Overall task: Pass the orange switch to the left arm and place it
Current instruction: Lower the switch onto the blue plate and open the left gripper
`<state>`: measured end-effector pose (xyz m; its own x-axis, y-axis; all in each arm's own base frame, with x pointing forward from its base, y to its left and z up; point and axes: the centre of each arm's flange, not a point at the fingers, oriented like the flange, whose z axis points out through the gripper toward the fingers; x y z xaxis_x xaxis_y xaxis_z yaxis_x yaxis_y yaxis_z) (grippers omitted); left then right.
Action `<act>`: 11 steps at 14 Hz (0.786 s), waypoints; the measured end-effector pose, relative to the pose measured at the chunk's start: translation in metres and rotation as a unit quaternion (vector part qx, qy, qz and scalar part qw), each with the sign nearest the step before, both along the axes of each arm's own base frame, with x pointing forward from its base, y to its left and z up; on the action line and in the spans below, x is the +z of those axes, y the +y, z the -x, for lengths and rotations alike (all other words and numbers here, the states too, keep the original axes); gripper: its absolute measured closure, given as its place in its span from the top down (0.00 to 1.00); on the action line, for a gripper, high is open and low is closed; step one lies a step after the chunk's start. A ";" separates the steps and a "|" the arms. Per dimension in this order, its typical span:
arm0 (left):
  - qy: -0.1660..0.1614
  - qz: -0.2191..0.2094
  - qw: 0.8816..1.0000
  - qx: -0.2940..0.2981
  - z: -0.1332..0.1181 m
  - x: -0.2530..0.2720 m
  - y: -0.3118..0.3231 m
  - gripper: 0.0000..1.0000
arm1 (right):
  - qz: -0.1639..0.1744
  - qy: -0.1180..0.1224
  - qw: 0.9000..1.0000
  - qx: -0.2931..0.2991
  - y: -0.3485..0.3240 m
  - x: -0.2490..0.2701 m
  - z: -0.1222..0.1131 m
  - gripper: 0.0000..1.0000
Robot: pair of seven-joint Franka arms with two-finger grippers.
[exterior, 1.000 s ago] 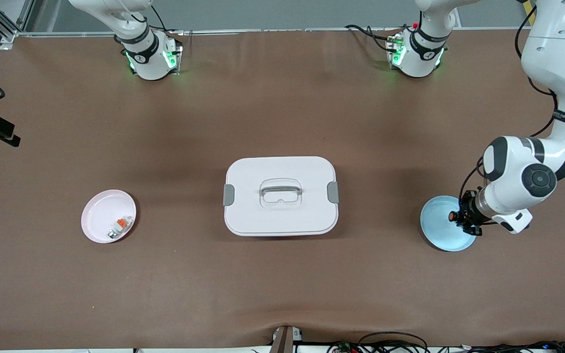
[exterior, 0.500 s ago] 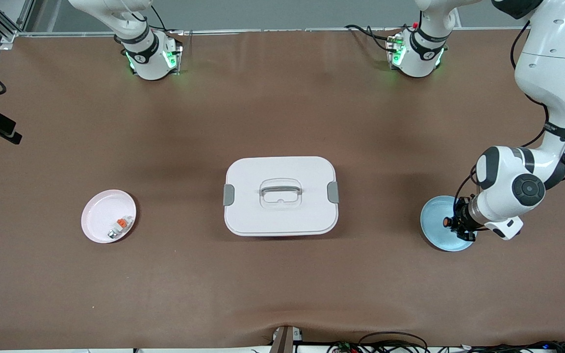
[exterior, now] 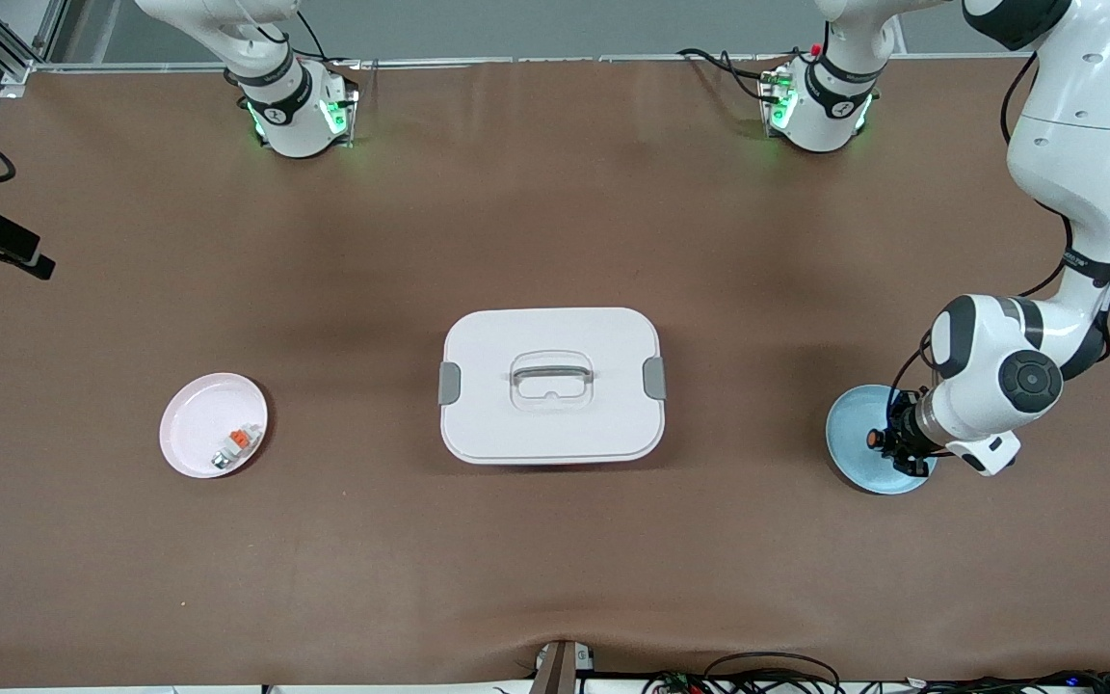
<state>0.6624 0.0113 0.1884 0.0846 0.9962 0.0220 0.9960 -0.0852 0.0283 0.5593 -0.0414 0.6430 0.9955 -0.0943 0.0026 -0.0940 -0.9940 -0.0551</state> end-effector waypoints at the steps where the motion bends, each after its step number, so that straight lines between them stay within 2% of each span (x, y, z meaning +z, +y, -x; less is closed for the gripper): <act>1: 0.000 -0.001 1.000 -0.001 0.000 0.000 0.000 0.35 | 0.000 0.003 1.000 0.002 0.002 0.000 0.000 1.00; 3: -0.001 -0.004 1.000 -0.005 -0.001 0.001 0.000 0.36 | 0.000 0.007 1.000 0.005 0.005 -0.001 0.001 1.00; 4: -0.002 -0.008 1.000 -0.008 -0.001 0.001 0.000 0.41 | 0.000 0.008 1.000 0.007 0.007 -0.001 0.001 1.00; 10: -0.014 -0.013 1.000 -0.011 -0.009 0.010 0.002 0.99 | 0.025 0.008 0.999 0.032 0.014 -0.001 0.001 1.00; 11: -0.019 -0.013 1.000 -0.011 -0.012 0.014 0.003 1.00 | 0.026 0.007 0.999 0.032 0.014 0.000 0.001 1.00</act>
